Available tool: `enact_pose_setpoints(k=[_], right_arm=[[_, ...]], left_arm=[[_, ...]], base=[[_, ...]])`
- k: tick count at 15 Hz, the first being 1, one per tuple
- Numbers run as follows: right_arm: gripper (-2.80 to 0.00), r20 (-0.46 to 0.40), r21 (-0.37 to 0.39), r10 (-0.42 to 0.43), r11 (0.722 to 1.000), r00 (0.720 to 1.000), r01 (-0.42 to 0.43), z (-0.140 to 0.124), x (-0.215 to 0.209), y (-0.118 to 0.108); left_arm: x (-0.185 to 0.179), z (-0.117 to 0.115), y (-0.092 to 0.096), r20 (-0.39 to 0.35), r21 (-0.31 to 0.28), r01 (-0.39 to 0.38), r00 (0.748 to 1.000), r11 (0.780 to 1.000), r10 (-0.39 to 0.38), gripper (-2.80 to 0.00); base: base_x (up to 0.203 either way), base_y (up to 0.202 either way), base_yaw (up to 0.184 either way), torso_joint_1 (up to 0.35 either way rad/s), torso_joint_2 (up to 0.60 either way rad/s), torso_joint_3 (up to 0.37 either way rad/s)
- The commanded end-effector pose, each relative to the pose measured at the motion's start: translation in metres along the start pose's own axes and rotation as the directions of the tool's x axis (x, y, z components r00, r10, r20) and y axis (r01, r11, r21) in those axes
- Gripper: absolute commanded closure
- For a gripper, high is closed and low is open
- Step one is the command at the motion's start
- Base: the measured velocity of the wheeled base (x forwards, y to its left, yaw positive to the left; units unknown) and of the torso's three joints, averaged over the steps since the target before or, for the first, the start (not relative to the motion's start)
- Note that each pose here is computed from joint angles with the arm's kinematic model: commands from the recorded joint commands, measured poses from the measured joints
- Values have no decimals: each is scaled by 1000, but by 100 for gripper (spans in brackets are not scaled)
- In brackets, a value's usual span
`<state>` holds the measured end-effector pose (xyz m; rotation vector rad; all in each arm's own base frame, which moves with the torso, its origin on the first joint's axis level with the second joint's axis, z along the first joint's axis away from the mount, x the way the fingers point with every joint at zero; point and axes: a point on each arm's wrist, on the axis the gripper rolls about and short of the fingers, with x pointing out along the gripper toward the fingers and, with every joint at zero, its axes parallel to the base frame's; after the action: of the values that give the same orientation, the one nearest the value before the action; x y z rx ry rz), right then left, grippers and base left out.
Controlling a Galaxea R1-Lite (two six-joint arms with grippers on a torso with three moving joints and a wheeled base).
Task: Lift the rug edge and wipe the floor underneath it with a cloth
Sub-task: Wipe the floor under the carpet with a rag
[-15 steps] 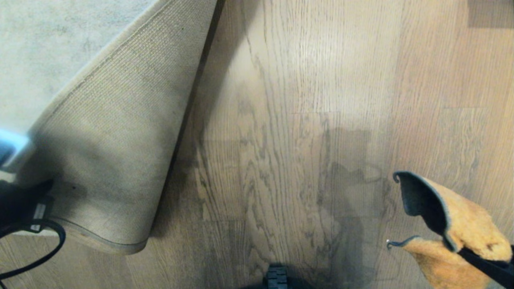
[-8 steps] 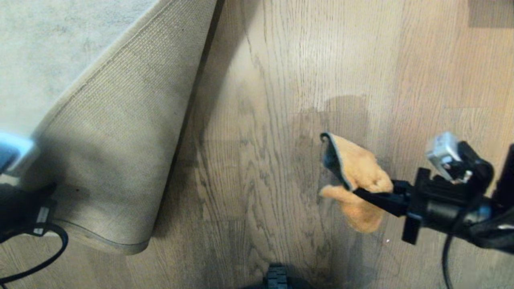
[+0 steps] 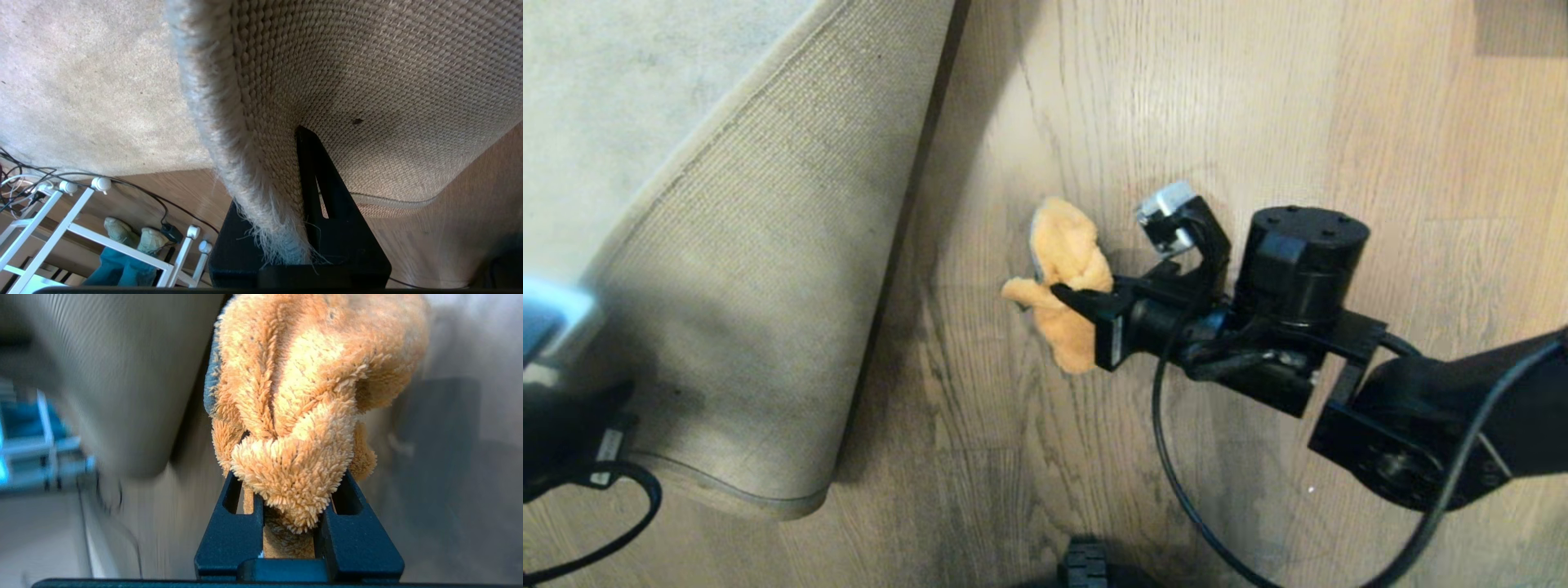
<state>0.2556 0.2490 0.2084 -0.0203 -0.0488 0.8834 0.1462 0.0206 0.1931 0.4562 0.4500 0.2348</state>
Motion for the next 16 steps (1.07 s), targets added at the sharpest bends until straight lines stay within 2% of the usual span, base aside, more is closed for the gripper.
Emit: enact_pose_setpoints(k=[1, 5, 9, 13, 16], right_arm=[[0, -6, 13, 2, 1000, 1000, -2, -20, 37, 9], [0, 78, 28, -74, 997, 994, 72, -21, 83, 13], [0, 164, 42, -158, 987, 974, 153, -26, 117, 7], [0, 211, 44, -208, 978, 955, 203, -22, 126, -14], [0, 243, 44, -256, 966, 936, 253, -13, 126, -41]], left_arm=[[-1, -1, -2, 1, 5, 5, 1000, 1000, -5, 0], [-1, -1, -4, 2, 12, 19, 1000, 1000, -19, 0], [0, -1, -7, 2, 20, 34, 999, 999, -34, 0], [0, -7, -9, -12, 25, 40, 999, 999, -40, 0], [-1, -8, -10, -17, 26, 43, 999, 999, -42, 0]], base=[[0, 0, 0, 0, 0, 0], [0, 0, 0, 0, 0, 0], [0, 0, 0, 0, 0, 0], [0, 0, 0, 0, 0, 0], [0, 0, 0, 0, 0, 0]])
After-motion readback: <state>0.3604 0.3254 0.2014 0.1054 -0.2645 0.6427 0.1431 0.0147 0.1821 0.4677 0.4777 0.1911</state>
